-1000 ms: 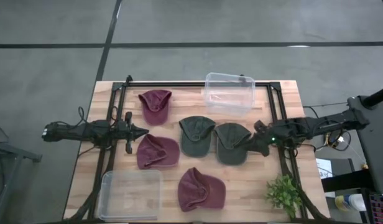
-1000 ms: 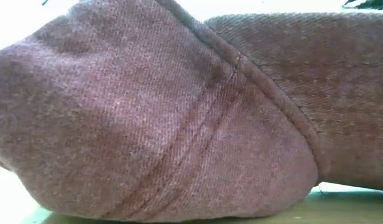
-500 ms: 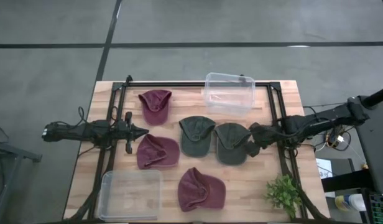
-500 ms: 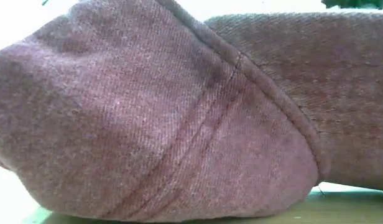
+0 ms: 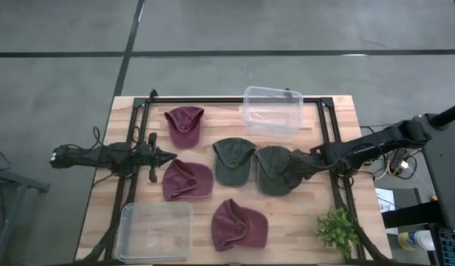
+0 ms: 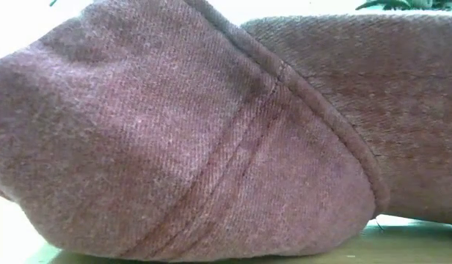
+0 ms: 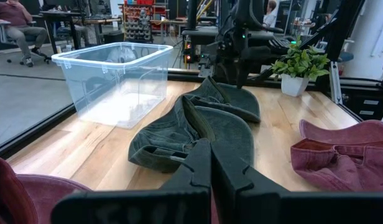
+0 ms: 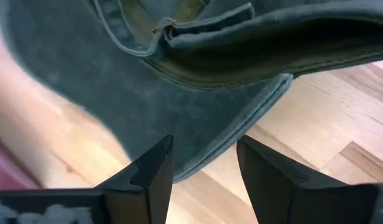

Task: Pick & Place hat
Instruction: Put the right gray cap into the top transparent bin

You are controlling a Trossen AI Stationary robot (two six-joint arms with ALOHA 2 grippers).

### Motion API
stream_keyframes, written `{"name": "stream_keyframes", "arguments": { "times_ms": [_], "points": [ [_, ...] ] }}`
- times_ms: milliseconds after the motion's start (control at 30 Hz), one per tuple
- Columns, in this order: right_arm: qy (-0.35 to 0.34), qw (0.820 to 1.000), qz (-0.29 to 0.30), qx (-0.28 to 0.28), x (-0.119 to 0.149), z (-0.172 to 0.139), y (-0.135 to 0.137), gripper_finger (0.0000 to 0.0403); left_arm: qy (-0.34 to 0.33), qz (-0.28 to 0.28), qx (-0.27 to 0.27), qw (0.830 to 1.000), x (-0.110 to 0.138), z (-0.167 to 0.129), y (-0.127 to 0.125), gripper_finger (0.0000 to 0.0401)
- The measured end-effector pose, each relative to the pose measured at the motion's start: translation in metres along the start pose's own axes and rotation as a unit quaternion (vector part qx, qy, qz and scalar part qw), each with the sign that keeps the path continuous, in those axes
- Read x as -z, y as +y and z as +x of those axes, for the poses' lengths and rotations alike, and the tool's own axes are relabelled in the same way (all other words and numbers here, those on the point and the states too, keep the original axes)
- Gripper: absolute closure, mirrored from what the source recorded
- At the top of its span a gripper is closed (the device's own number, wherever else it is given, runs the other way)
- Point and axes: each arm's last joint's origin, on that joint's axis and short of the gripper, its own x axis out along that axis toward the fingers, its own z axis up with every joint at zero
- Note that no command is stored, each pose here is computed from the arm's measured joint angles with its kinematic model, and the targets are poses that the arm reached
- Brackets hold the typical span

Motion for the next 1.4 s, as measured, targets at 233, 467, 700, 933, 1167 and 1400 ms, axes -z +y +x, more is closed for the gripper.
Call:
{"name": "stream_keyframes", "arguments": {
  "times_ms": [233, 467, 700, 933, 1167, 1400],
  "points": [
    [-0.029, 0.999, -0.032, 0.032, -0.003, 0.007, 0.001, 0.0275, 0.000, 0.000, 0.000, 1.000, 0.000, 0.000, 0.000, 0.0401],
    [-0.040, 0.997, -0.049, 0.033, -0.004, 0.007, 0.002, 0.0377, 0.000, 0.000, 0.000, 1.000, 0.000, 0.000, 0.000, 0.0401],
    [-0.040, 0.996, -0.080, 0.028, -0.006, -0.009, 0.007, 0.0387, 0.000, 0.000, 0.000, 1.000, 0.000, 0.000, 0.000, 0.0401],
    [-0.028, 0.984, -0.165, 0.066, -0.009, -0.052, 0.020, 0.0389, 0.000, 0.000, 0.000, 1.000, 0.000, 0.000, 0.000, 0.0401],
    [-0.087, 0.968, -0.221, 0.083, -0.018, -0.104, 0.035, 0.0389, 0.000, 0.000, 0.000, 1.000, 0.000, 0.000, 0.000, 0.0401],
    [-0.164, 0.939, -0.290, 0.089, -0.025, -0.148, 0.046, 0.0389, 0.000, 0.000, 0.000, 1.000, 0.000, 0.000, 0.000, 0.0401]
  ]
}}
